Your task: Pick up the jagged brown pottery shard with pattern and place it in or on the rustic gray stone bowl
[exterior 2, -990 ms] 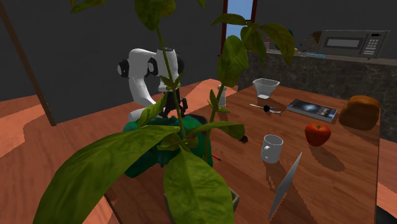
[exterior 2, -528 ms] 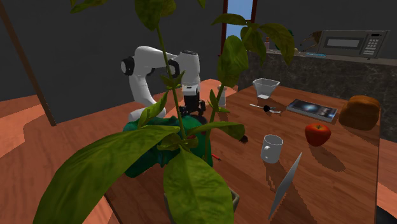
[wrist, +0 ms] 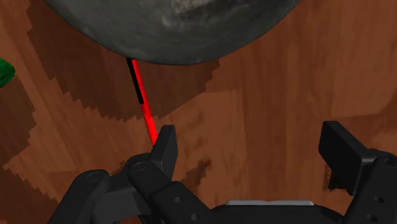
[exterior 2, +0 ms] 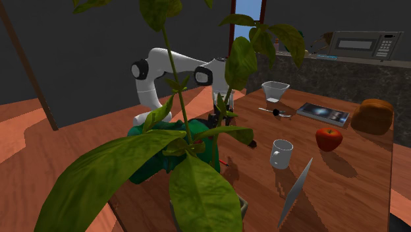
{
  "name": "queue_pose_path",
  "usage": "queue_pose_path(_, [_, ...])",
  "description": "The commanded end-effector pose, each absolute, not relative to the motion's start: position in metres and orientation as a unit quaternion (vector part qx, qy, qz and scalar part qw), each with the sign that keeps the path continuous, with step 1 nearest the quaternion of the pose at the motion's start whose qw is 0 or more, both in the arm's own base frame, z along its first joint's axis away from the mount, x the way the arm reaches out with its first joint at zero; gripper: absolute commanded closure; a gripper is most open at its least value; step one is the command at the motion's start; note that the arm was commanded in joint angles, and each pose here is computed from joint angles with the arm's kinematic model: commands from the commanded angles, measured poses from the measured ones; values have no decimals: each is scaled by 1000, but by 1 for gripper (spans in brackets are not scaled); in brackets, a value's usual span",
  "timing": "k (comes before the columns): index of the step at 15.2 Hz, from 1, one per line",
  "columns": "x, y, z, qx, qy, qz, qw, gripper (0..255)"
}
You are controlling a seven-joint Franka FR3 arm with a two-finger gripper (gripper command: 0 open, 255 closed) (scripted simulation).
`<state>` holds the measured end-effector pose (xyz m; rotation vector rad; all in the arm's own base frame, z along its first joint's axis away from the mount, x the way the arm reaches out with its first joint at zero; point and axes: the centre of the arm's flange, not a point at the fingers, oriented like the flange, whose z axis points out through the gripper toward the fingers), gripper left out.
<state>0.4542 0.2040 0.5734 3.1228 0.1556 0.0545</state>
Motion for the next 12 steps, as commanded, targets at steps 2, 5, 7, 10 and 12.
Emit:
queue_pose_path(2, [478,238,564,999,51,7,7,0])
queue_pose_path(5, [500,271,554,999,52,-3,7,0])
queue_pose_path(7, [515,294,548,999,53,-10,7,0])
queue_pose_path(10, [537,327,538,998,55,-20,7,0])
queue_pose_path(12, [551,350,530,998,56,-27,7,0])
